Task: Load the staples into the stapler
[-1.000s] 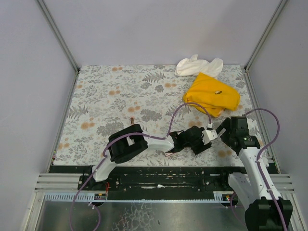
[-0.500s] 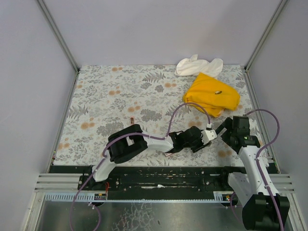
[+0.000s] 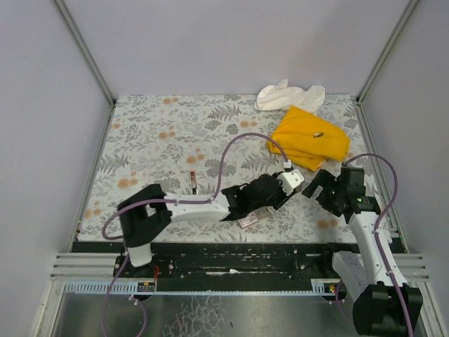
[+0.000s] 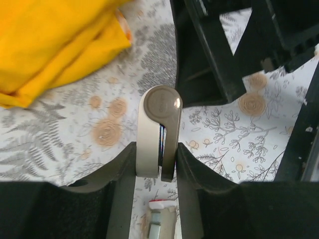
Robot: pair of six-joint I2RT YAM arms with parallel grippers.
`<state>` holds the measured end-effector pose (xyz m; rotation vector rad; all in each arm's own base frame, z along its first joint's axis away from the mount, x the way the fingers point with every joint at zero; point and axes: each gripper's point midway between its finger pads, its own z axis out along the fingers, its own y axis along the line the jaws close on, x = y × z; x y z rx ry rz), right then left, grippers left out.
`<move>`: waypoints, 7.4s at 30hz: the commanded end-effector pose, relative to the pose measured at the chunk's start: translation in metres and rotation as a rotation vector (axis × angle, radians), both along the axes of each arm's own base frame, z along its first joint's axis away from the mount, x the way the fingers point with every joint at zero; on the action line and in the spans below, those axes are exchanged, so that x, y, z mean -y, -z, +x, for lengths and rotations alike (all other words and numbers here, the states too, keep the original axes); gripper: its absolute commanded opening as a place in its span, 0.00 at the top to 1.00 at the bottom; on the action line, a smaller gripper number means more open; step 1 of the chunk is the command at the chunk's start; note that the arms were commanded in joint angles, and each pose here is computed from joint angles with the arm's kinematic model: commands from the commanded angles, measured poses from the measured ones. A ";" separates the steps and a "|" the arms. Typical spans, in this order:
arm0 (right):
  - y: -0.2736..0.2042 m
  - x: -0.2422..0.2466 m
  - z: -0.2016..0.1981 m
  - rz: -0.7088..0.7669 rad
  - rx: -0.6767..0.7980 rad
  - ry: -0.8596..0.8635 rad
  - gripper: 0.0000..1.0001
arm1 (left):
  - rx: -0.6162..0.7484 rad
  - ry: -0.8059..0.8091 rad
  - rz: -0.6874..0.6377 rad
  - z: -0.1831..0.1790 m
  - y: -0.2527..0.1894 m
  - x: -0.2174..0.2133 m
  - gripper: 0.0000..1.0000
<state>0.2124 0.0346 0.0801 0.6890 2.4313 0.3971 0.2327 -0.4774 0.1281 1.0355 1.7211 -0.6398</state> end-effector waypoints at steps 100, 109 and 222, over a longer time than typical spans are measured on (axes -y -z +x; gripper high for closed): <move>-0.261 -0.203 -0.060 0.754 1.010 -0.964 1.00 | -0.738 0.130 -0.925 -0.097 -0.201 -0.150 0.43; -0.254 -0.204 -0.060 0.769 0.983 -0.960 1.00 | -0.745 0.152 -0.918 -0.097 -0.194 -0.144 0.63; -0.248 -0.198 -0.068 0.516 0.810 -0.869 0.96 | -0.673 0.329 -0.388 -0.139 -0.085 -0.154 1.00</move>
